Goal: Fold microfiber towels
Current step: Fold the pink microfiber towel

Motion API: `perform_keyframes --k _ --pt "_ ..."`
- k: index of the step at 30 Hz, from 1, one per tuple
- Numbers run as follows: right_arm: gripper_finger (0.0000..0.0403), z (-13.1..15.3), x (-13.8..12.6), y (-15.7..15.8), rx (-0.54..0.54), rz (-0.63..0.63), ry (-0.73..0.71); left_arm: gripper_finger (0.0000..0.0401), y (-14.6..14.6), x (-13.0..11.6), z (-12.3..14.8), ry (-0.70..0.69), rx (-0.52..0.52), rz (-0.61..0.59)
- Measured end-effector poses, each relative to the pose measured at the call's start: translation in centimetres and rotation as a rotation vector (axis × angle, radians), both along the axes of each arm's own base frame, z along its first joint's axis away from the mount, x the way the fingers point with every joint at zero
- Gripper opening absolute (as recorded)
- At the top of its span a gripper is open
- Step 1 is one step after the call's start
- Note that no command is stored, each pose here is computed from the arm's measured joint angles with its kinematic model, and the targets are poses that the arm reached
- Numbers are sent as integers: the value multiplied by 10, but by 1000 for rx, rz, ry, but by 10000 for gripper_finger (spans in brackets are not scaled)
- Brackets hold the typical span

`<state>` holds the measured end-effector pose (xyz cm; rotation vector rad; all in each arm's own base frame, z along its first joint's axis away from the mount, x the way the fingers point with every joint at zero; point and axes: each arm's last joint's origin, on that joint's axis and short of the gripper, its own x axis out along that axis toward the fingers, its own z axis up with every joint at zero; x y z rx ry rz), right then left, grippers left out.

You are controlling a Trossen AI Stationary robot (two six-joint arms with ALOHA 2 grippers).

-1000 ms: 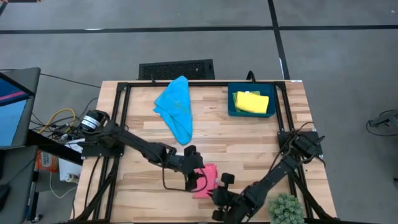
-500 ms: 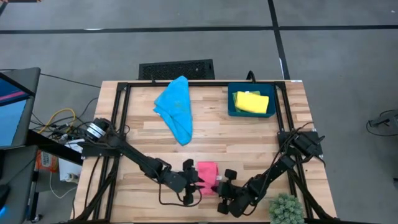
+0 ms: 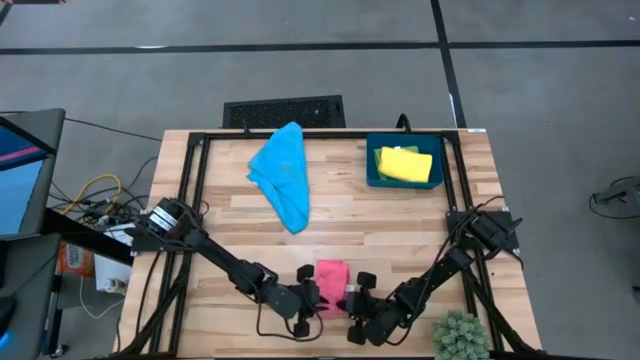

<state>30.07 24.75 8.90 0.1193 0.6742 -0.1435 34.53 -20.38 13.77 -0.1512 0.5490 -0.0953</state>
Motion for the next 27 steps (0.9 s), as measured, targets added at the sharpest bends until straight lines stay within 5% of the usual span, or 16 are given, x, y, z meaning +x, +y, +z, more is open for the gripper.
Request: perform_keyframes --k 11,17,23,27 --pt "29 0 1 -2 21 -12 11 50 -5 2 -39 121 -7 -26" --pt "22 37 -12 -8 57 -49 42 50 -6 0 -39 149 -14 -47" --pt "24 75 -8 -6 37 -65 -165 50 -6 0 -39 138 -10 -38" --pt "21 52 4 3 53 -17 -205 50 -6 0 -39 137 -6 -37"
